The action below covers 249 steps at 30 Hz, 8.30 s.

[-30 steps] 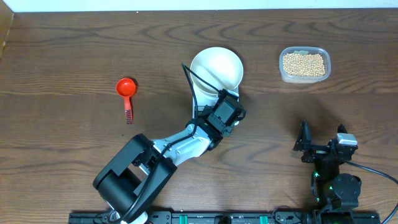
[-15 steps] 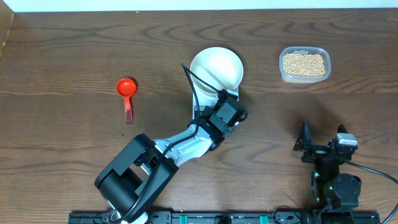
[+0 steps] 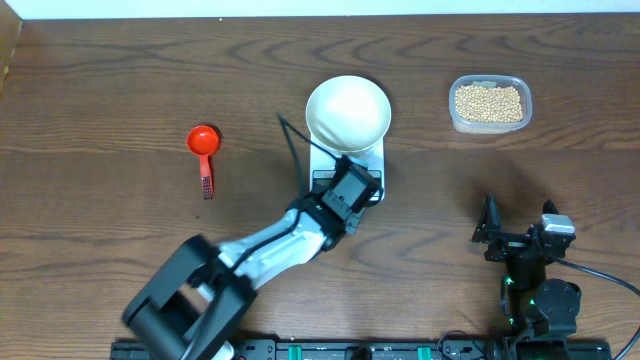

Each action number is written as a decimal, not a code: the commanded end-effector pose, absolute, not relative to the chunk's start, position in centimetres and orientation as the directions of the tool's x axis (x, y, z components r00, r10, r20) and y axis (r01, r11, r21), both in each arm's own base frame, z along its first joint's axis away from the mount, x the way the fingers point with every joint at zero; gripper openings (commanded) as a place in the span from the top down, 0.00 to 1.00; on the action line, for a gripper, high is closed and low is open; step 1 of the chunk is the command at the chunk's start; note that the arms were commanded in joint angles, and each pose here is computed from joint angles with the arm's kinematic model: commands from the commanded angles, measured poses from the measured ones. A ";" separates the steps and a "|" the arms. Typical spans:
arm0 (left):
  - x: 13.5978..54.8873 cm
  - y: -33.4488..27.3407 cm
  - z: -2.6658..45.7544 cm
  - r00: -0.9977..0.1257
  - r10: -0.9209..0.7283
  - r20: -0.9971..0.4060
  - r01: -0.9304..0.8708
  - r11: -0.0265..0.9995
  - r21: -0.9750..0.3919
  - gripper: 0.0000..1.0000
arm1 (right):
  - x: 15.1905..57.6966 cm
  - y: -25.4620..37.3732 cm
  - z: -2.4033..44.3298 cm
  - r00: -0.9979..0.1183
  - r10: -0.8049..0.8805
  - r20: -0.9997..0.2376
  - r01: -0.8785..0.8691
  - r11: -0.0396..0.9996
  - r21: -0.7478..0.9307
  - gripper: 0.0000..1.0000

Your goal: Scoop item into bowl and weigh 50g on scale

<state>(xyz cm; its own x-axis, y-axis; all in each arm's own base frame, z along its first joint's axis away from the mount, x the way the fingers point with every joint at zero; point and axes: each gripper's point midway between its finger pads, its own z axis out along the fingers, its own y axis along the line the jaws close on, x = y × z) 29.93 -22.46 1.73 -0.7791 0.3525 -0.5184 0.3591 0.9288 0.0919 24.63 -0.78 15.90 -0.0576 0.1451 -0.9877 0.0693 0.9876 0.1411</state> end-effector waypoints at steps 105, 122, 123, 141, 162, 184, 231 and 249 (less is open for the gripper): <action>30.7 -25.6 4.7 -0.770 0.220 -0.599 0.364 0.922 -0.131 0.93 | 24.6 -0.7 15.9 -0.056 0.137 -0.989 0.065 0.989 0.134 0.01; 33.2 -25.6 1.4 -0.710 0.297 -0.639 0.387 0.922 -0.001 0.93 | 24.6 -0.6 15.9 -0.056 0.137 -0.989 0.064 0.989 0.134 0.01; 33.4 -25.4 1.4 -0.707 0.296 -0.642 0.381 0.925 0.007 0.93 | 24.6 -0.7 15.9 -0.056 0.137 -0.989 0.065 0.989 0.134 0.01; 34.5 -24.3 1.6 -0.701 0.291 -0.651 0.366 0.930 0.022 0.93 | 24.6 -0.6 15.9 -0.056 0.137 -0.989 0.064 0.989 0.134 0.01; 34.2 -25.1 1.6 -0.704 0.286 -0.650 0.391 0.920 -0.019 0.93 | 24.6 -0.7 15.9 -0.056 0.137 -0.989 0.065 0.989 0.134 0.01; 33.1 -24.6 -1.1 -0.747 0.321 -0.582 0.399 0.917 -0.006 0.93 | 24.6 -0.6 15.9 -0.056 0.137 -0.989 0.064 0.989 0.133 0.01; 30.5 -23.0 -3.6 -0.809 0.357 -0.467 0.395 0.918 0.016 0.93 | 24.6 -0.7 15.9 -0.056 0.137 -0.989 0.065 0.989 0.133 0.01; 29.1 -21.7 -6.8 -0.852 0.365 -0.376 0.378 0.925 0.041 0.93 | 24.6 -0.6 15.9 -0.056 0.137 -0.989 0.064 0.989 0.133 0.01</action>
